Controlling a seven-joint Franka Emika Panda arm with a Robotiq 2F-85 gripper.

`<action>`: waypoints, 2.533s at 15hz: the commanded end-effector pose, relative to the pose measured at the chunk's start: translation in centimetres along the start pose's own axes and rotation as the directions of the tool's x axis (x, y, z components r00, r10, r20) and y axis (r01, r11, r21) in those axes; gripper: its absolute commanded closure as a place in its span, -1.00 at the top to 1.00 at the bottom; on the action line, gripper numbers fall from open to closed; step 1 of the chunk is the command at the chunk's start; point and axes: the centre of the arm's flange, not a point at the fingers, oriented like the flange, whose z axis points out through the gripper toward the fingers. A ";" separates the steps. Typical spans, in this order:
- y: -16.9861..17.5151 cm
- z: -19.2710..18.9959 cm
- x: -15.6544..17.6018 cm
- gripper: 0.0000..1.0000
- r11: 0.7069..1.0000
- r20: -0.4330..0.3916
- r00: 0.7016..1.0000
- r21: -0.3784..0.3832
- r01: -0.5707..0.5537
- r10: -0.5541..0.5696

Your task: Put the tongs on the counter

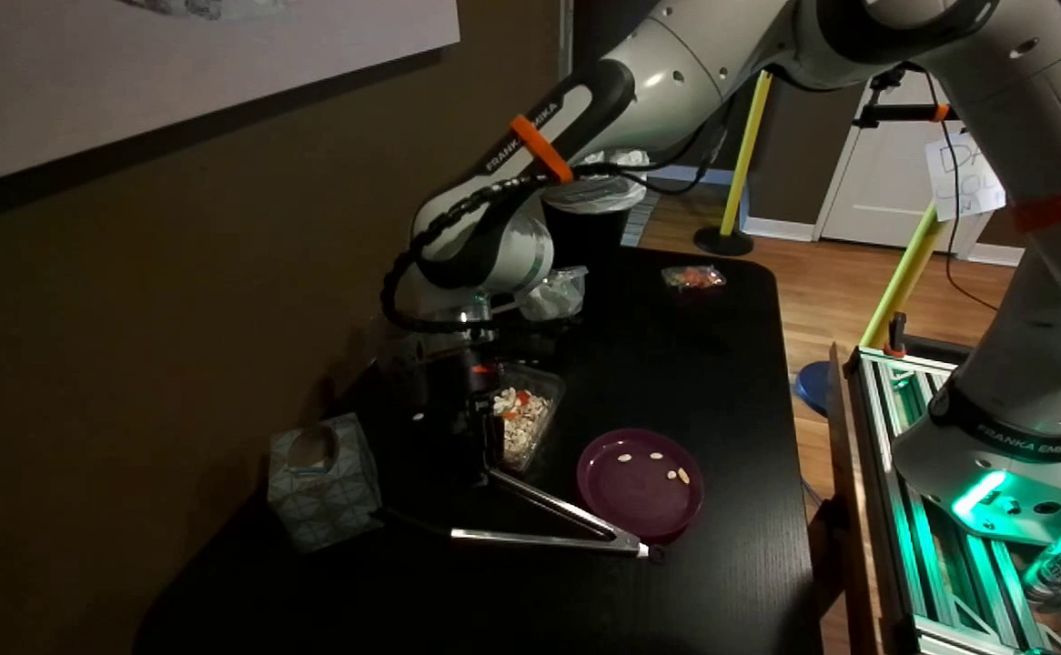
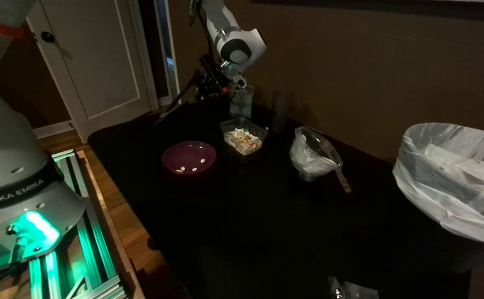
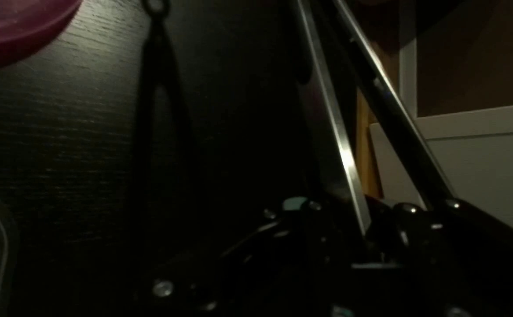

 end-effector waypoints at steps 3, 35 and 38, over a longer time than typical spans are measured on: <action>1.1 4.2 1.4 -0.97 0.972 0.100 0.969 -0.092 -0.215 0.224; 4.2 8.6 5.9 0.61 0.959 0.067 0.985 -0.248 -0.138 0.159; 3.1 7.2 5.3 1.00 0.944 0.064 0.988 -0.308 -0.113 0.139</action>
